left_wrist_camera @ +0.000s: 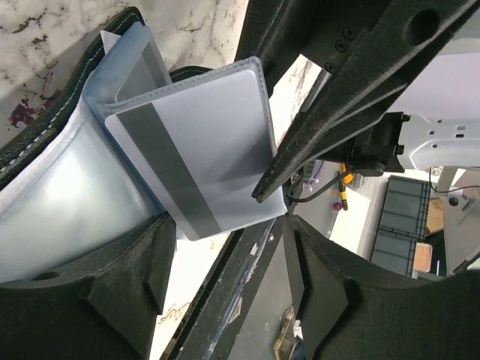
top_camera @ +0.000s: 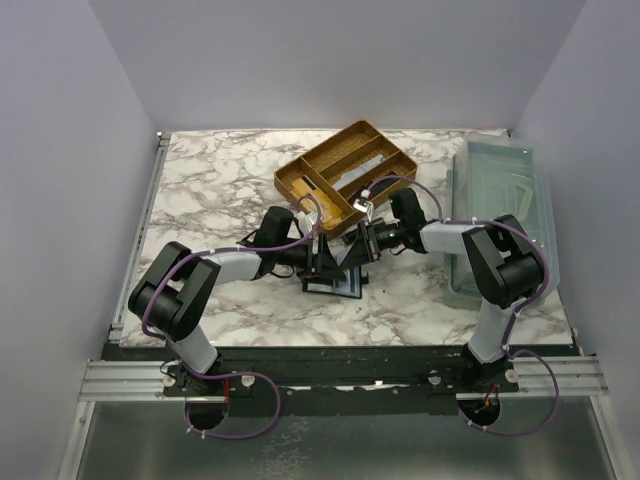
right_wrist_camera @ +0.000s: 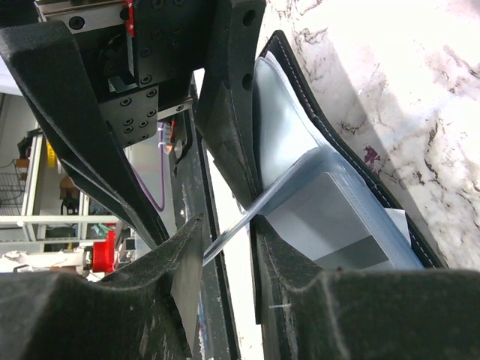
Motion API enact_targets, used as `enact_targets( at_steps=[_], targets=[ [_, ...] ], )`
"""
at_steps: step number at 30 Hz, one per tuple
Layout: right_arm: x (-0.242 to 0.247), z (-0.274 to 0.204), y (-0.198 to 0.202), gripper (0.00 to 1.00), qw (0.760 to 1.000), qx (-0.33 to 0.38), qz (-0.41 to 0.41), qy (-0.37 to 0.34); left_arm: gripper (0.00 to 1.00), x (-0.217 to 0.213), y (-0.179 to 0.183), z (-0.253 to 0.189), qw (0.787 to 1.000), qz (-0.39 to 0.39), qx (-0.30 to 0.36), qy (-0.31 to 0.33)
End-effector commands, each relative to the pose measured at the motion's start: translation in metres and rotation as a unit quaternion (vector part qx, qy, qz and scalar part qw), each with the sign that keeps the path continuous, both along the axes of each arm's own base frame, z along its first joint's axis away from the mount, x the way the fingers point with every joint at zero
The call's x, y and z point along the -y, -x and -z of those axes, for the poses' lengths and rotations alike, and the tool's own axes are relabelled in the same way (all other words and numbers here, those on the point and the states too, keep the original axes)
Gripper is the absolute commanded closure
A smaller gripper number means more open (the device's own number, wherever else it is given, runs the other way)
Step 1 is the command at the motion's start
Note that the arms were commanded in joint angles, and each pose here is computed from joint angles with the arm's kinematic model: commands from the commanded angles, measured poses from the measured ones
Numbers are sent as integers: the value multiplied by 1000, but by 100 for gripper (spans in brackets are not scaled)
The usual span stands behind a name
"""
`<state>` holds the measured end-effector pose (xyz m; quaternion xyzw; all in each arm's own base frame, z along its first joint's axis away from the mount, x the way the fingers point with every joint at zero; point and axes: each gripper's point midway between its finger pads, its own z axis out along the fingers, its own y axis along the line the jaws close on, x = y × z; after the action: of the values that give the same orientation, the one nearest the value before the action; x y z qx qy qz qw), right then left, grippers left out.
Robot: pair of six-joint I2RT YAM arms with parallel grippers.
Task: Take the credit cards out of the card holder
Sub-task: Remove the credit card from the card holder.
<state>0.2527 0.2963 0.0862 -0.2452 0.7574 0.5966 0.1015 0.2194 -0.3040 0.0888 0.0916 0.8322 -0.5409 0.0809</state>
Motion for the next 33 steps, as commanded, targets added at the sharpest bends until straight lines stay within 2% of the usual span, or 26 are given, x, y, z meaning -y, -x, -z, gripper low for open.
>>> enact_targets(
  at_steps=[1, 6, 11, 17, 22, 26, 33],
  targets=[
    [-5, -20, 8, 64, 999, 10, -31, -42, 36, 7, -8, -22, 999, 12, 35, 33],
    [-4, -36, 17, 60, 996, 12, -47, -73, 37, 6, -9, -22, 999, 9, 39, 31],
    [-5, -19, 8, 65, 999, -10, -24, -38, 43, 4, -11, -21, 999, 3, 36, 30],
    [-5, -23, 10, 68, 998, -31, -23, -43, 44, 3, -13, -21, 999, 0, 34, 29],
    [-5, -26, 14, 62, 997, -53, -33, -55, 44, 2, -13, -20, 999, 0, 33, 29],
    [-4, -25, 16, 61, 995, -68, -35, -58, 44, 2, -13, -20, 999, 0, 36, 30],
    [-1, -22, 10, 70, 996, -74, -16, -50, 43, 2, -13, -21, 999, 1, 38, 30]
  ],
)
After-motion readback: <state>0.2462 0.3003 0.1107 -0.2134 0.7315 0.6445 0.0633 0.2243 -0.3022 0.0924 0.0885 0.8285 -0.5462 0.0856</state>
